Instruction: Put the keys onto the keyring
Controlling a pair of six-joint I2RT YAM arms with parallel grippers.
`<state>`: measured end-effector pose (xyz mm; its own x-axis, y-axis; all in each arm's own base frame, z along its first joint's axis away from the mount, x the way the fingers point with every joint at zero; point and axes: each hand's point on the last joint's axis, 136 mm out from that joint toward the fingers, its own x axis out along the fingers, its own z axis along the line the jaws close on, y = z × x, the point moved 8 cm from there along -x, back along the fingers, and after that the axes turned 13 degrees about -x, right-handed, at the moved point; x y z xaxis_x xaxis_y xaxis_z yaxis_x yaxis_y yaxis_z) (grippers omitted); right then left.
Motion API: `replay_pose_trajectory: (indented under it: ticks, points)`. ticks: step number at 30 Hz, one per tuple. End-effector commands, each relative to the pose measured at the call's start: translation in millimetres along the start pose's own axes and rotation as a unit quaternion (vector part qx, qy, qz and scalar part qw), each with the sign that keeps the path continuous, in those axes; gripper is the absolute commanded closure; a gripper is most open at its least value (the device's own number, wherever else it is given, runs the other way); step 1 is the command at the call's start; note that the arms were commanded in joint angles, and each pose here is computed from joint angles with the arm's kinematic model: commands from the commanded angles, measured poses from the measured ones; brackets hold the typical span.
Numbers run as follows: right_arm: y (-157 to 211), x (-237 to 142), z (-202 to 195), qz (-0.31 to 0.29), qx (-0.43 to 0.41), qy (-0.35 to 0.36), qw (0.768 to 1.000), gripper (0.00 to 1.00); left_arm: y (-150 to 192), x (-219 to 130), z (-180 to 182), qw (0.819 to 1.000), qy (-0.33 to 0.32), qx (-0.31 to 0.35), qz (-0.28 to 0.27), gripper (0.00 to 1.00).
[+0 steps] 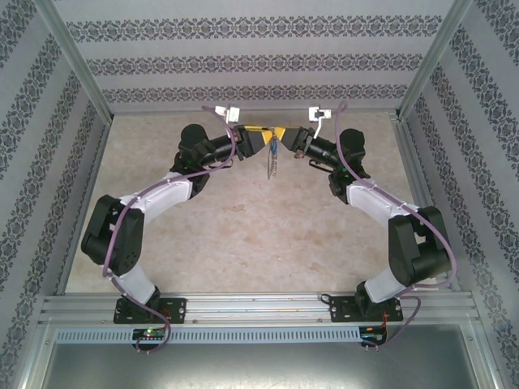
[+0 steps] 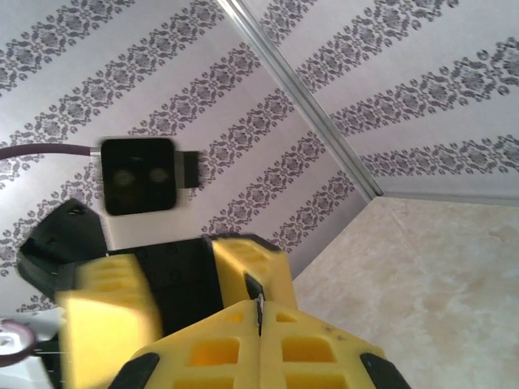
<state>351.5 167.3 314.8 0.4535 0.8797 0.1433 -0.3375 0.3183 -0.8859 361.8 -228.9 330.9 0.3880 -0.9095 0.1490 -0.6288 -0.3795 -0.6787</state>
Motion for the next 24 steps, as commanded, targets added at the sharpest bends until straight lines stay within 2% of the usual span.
replay_pose_trajectory:
  ticks: [1,2,9,13,19,21,24]
  points:
    - [-9.4,-7.9,2.6,-0.016,-0.021,0.000,1.000,1.00,-7.7,-10.7,-19.9,0.997,-0.031,0.075,-0.020,0.21]
    - [-9.4,-9.3,2.2,-0.017,-0.020,0.002,1.000,1.00,-10.2,-14.5,-21.7,0.995,-0.042,0.087,-0.026,0.01]
    - [-10.6,-13.5,-0.2,-0.010,-0.022,0.006,1.000,1.00,-23.5,-34.8,-37.2,0.978,-0.089,0.173,-0.076,0.00]
    - [-11.5,-14.6,0.4,-0.009,-0.026,0.006,1.000,1.00,-32.2,-42.1,-40.2,0.966,-0.131,0.192,-0.112,0.00]
    - [-14.1,-17.5,4.4,-0.010,-0.037,0.011,0.999,1.00,-49.5,-58.0,-47.0,0.934,-0.204,0.214,-0.199,0.00]
    - [-15.7,-18.2,6.0,-0.011,-0.040,0.012,0.999,1.00,-54.0,-58.9,-51.1,0.929,-0.204,0.228,-0.210,0.00]
    - [-17.9,-19.0,8.7,-0.010,-0.045,0.013,0.999,1.00,-60.2,-51.6,-55.4,0.931,-0.190,0.242,-0.195,0.00]
